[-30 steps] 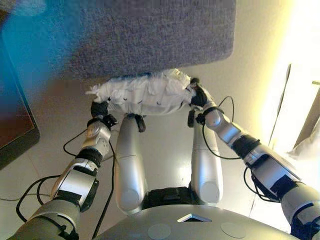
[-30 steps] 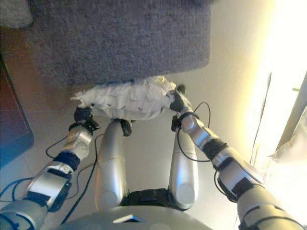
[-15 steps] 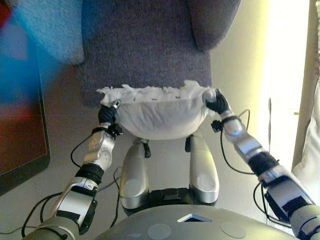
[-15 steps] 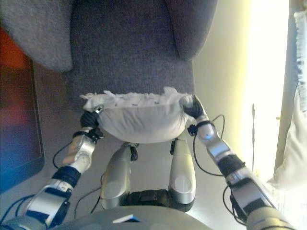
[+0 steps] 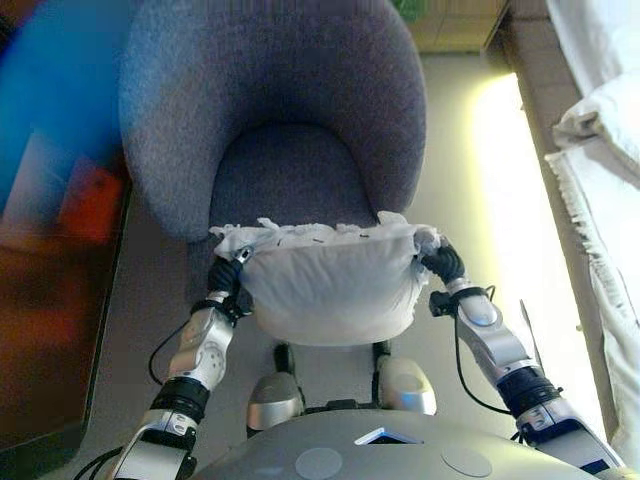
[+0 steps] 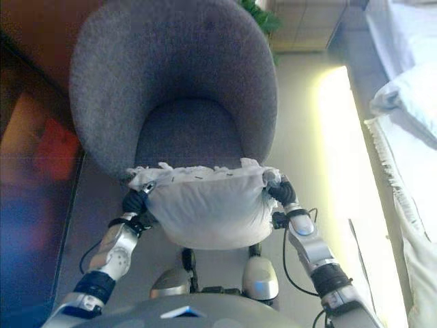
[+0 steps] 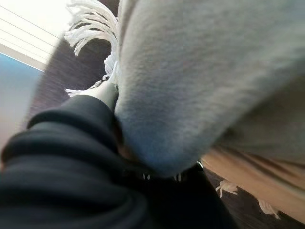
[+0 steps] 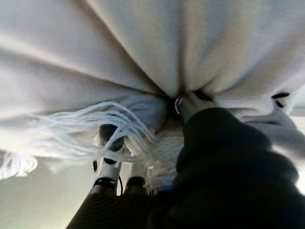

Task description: Pick up the cushion and take it to the sofa

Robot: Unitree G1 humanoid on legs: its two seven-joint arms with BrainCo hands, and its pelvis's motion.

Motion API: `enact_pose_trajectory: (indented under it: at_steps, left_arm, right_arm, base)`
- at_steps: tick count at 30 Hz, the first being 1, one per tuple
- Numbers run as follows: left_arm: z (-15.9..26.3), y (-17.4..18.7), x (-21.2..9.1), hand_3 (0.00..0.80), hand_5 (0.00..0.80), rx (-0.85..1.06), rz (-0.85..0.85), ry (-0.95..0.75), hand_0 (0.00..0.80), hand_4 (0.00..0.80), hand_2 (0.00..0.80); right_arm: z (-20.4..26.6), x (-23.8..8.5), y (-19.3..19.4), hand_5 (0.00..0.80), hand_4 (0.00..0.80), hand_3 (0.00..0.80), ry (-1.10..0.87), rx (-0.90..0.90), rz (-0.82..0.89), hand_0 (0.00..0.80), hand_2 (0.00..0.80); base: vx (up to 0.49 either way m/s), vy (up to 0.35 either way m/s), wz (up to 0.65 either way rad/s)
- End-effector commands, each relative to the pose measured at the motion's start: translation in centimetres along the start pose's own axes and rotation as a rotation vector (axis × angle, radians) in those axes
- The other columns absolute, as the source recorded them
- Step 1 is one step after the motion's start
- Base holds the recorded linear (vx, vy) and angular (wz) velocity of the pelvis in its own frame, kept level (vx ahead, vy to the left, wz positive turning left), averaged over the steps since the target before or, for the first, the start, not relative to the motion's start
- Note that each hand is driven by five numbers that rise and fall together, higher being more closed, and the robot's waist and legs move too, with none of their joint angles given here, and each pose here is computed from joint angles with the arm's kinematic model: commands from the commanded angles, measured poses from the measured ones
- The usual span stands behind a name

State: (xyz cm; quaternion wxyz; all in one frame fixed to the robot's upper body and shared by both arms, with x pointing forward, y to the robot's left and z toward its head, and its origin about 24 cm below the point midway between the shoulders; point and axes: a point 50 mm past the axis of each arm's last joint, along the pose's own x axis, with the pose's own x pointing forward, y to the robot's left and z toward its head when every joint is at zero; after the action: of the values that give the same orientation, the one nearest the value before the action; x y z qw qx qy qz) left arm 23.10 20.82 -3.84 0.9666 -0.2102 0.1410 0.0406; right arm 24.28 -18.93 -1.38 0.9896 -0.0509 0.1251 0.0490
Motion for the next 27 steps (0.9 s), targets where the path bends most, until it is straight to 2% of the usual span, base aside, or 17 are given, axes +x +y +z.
enact_pose_trajectory:
  at_steps: [1,14,20,27]
  left_arm:
    - [4.8,-2.9,2.0,0.8,0.8,0.096,-0.151,-0.187,0.8,0.8,0.8]
    - [4.8,-3.9,2.6,0.8,0.8,0.01,-0.157,-0.17,0.8,0.8,0.8]
    - [4.8,-4.2,2.6,0.8,0.8,0.055,-0.149,-0.167,0.8,0.8,0.8]
    - [5.0,-4.1,2.5,0.8,0.8,0.066,-0.159,-0.161,0.8,0.8,0.8]
  right_arm:
    - [4.9,1.1,1.2,0.8,0.8,0.8,-0.241,0.094,0.034,0.8,0.8]
    - [4.4,0.9,-0.3,0.8,0.8,0.8,-0.19,0.073,-0.005,0.8,0.8]
    - [4.8,1.2,-0.1,0.8,0.8,0.8,-0.189,0.127,0.008,0.8,0.8]
    - [3.9,0.7,0.5,0.8,0.8,0.8,-0.168,0.188,0.01,0.8,0.8]
  base:
    - [0.083,-0.09,-0.01]
    - [0.064,-0.082,-0.05]
    - [0.019,0.079,-0.53]
    - [-0.009,0.142,-0.1]
